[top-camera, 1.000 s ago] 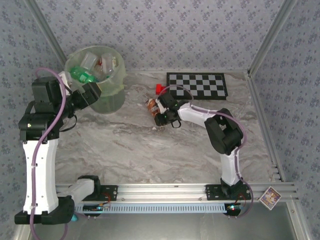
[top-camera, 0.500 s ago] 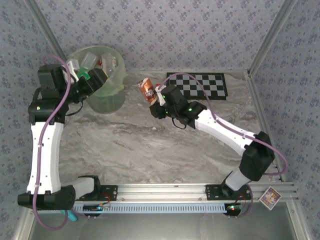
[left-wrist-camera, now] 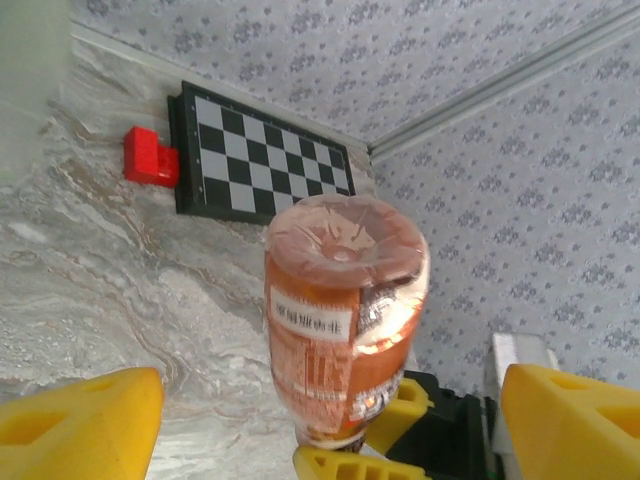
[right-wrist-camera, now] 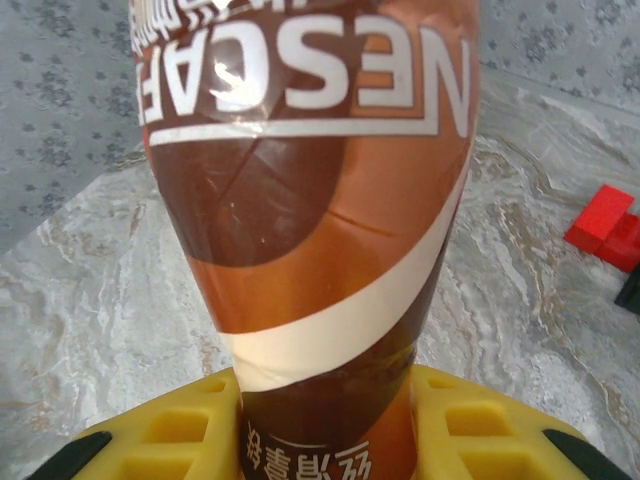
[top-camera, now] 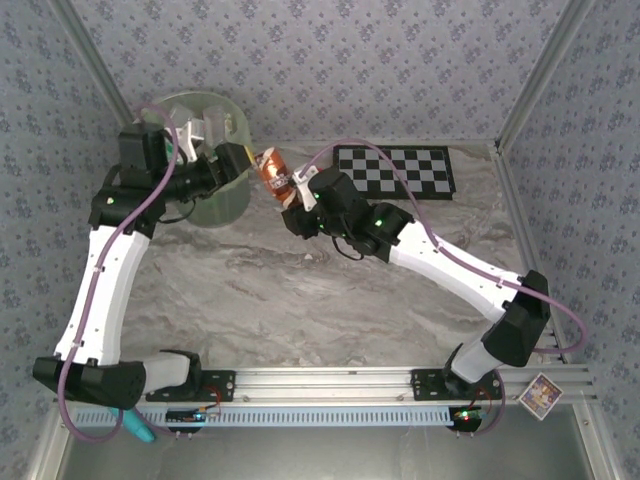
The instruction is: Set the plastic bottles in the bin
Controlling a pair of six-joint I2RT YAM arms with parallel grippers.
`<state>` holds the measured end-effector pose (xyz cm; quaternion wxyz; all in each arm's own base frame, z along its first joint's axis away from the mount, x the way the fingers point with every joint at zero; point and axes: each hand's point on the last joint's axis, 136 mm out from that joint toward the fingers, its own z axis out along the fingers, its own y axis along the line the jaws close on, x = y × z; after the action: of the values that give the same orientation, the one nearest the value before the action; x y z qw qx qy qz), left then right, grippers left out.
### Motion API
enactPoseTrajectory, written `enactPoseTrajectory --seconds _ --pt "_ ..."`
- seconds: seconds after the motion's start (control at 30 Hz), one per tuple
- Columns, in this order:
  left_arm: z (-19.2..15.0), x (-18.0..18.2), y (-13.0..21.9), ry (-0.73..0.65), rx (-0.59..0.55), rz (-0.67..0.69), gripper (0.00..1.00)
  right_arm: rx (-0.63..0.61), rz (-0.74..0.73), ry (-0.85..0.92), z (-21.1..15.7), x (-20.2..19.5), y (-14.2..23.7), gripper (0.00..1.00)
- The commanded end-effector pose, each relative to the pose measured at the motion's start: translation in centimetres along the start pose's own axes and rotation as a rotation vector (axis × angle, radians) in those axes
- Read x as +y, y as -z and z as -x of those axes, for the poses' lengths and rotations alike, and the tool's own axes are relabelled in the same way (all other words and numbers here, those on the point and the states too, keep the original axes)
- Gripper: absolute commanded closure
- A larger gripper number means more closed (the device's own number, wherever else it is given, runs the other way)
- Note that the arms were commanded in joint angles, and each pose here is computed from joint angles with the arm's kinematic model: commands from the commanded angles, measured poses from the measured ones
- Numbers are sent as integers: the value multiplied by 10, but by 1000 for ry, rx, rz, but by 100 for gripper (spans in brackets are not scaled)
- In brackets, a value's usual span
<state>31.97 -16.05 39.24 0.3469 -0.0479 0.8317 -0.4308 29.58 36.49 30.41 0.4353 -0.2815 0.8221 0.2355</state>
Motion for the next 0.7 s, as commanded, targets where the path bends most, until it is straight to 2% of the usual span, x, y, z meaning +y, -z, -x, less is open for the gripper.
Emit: enactPoseTrajectory --seconds 0.0,0.3,0.53,0.67 --pt "0 -11 -8 -37 4 -38 13 -41 3 52 19 10 14 70" --pt "-5 -14 -24 -48 30 -21 16 -30 -12 137 16 28 15 70" --pt "-7 -19 -27 -61 43 -20 30 -15 -28 148 11 27 13 68" --pt "-6 -19 -26 -65 35 -18 36 -13 -35 141 9 25 14 59"
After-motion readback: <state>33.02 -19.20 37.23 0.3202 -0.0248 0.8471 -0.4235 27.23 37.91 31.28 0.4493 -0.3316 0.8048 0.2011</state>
